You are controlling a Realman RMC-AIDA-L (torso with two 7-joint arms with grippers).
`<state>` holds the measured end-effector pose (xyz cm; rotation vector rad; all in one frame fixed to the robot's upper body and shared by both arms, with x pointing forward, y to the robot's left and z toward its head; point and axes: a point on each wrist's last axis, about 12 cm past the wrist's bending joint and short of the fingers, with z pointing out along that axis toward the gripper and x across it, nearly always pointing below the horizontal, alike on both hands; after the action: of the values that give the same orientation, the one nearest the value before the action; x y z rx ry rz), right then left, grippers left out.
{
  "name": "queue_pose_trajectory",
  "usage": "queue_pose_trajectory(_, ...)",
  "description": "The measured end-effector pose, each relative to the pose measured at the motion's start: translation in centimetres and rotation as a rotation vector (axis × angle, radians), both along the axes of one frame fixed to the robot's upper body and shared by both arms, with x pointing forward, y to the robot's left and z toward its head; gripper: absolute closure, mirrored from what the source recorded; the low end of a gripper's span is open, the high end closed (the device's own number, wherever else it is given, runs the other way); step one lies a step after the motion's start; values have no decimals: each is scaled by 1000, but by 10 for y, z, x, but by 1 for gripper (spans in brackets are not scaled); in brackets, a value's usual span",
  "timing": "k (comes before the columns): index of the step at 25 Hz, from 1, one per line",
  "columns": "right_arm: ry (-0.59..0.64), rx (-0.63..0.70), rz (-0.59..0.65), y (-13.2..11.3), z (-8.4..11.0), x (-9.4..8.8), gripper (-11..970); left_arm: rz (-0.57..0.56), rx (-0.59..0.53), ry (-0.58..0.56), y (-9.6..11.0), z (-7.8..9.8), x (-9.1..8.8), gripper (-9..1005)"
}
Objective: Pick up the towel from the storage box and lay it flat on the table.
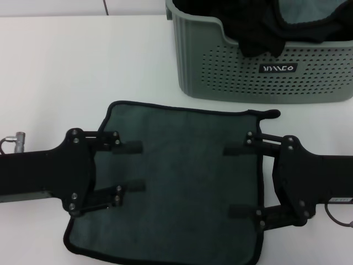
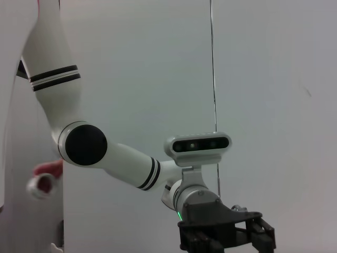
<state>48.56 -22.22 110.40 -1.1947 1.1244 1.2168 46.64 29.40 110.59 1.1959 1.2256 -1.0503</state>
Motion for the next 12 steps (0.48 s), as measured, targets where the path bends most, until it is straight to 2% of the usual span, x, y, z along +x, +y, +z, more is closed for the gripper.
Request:
queue_pose_trajectory(5,0,1,3,1,0,0,109,1,10,-10,7,2,1,484)
queue_pose_trajectory(12,4,13,7,3,1,0,106,-19,9,-9,5,5,3,476)
